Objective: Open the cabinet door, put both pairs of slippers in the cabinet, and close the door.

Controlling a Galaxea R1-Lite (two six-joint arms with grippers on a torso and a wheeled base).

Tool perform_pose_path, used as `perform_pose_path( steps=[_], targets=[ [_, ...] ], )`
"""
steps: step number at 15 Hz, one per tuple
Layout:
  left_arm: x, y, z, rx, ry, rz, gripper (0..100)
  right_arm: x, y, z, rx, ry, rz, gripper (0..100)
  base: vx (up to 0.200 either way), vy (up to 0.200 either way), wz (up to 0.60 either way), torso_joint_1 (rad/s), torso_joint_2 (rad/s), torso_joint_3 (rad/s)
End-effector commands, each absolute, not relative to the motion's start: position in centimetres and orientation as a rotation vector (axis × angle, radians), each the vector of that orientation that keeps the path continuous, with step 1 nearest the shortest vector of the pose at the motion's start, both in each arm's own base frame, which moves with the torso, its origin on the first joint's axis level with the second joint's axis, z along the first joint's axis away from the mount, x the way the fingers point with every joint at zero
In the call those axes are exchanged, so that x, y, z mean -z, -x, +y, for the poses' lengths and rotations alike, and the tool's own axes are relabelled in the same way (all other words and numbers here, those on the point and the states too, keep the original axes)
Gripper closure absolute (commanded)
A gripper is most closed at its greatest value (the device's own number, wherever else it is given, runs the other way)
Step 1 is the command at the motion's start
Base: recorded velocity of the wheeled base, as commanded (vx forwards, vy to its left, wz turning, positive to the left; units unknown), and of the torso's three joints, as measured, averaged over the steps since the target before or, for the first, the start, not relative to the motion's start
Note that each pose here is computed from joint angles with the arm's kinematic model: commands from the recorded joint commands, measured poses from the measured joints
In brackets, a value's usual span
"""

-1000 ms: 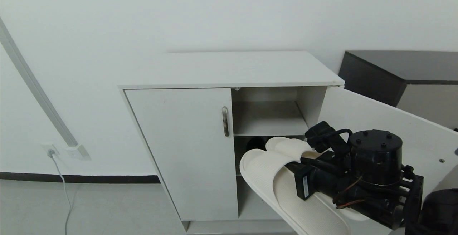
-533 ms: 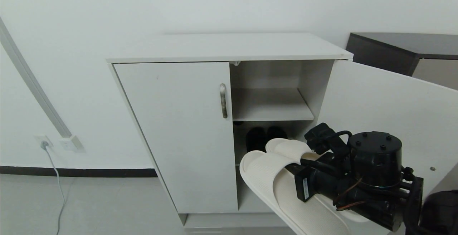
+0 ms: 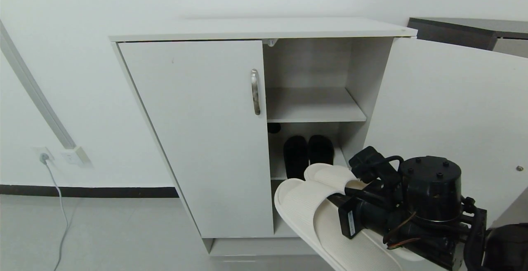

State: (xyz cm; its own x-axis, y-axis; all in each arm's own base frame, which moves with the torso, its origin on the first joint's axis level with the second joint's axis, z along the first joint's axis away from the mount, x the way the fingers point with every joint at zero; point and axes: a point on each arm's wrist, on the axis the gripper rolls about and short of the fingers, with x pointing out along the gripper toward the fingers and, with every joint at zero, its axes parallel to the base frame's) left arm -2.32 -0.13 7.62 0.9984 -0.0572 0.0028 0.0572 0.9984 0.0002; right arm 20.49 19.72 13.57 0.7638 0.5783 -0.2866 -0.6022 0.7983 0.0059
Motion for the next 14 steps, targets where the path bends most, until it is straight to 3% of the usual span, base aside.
perform_pose_path(
  steps=[1,14],
  targets=[
    [-7.6,2.3,-0.1,0.057,0.000,-0.002,100,-13.2,-20.6,19.8,-0.642,0.092,0.291,100,0.000,0.000,0.00,-0.002,0.05,0.032],
    [-7.6,2.3,-0.1,0.057,0.000,-0.002,100,-11.8,-20.7,20.7,-0.673,0.129,0.252,100,0.000,0.000,-0.05,0.000,0.00,0.000]
  ],
)
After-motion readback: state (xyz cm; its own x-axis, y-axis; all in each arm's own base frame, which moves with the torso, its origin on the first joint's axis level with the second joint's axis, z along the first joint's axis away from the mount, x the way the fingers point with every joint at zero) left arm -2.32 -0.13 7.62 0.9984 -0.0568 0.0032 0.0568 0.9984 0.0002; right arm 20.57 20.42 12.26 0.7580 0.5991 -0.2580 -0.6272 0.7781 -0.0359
